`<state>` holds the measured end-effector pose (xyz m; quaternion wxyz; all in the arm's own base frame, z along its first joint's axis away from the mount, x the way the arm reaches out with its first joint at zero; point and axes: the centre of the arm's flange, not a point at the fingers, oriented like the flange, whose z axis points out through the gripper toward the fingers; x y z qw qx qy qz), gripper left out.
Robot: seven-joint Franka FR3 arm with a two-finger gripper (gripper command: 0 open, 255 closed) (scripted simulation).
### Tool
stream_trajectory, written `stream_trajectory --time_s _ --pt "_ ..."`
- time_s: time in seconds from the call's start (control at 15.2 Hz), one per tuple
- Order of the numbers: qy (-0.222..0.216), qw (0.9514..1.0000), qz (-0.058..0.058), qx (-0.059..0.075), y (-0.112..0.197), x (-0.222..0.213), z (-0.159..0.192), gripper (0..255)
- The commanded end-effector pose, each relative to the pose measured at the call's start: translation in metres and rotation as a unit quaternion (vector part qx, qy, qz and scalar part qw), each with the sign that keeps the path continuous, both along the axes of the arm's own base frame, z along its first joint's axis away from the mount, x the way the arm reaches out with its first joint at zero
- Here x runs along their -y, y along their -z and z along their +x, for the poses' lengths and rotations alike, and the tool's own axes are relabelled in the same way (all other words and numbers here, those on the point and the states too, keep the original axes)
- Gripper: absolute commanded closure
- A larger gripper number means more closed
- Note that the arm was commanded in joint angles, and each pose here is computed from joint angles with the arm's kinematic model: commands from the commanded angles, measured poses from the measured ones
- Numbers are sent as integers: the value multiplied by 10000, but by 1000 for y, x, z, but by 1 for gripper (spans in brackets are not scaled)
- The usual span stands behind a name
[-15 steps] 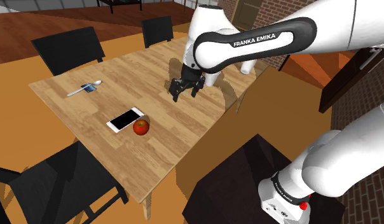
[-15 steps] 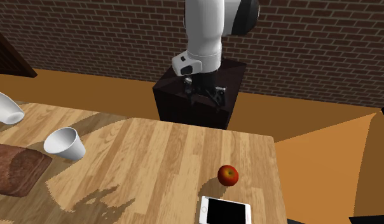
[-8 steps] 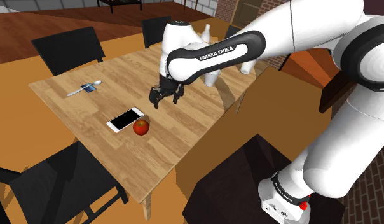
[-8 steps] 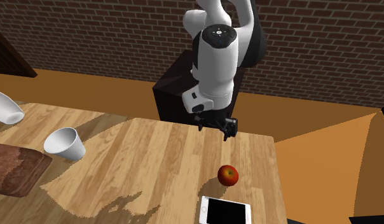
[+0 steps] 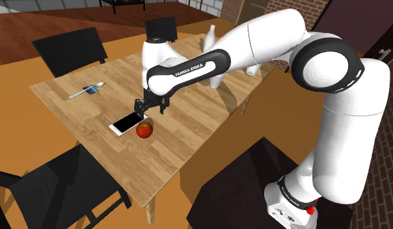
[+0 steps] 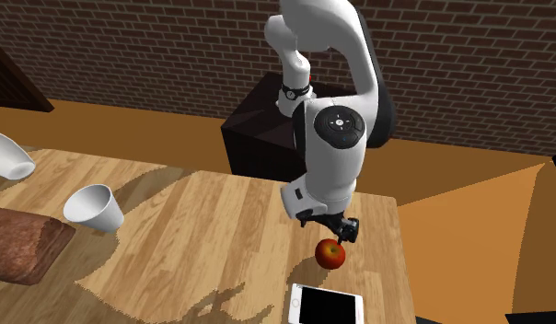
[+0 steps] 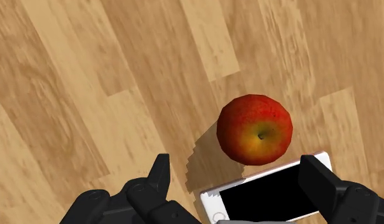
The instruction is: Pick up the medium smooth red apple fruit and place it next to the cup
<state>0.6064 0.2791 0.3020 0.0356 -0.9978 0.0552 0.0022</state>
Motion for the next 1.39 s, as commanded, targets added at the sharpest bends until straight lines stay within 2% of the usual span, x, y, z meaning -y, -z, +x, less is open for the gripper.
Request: stream_trajectory --time_s 0.0,0.2,0.66,1.19,1.25,1.32 --pt "19 10000 -4 -30 20 -15 17 0" --pt "37 10000 -7 -68 41 -33 35 0" --pt "37 10000 -7 -68 81 -36 34 0" --pt "37 10000 -8 -68 81 -36 34 0" --pt "37 10000 -8 -68 81 -36 34 255" --pt "37 10000 -8 -68 81 -36 34 255"
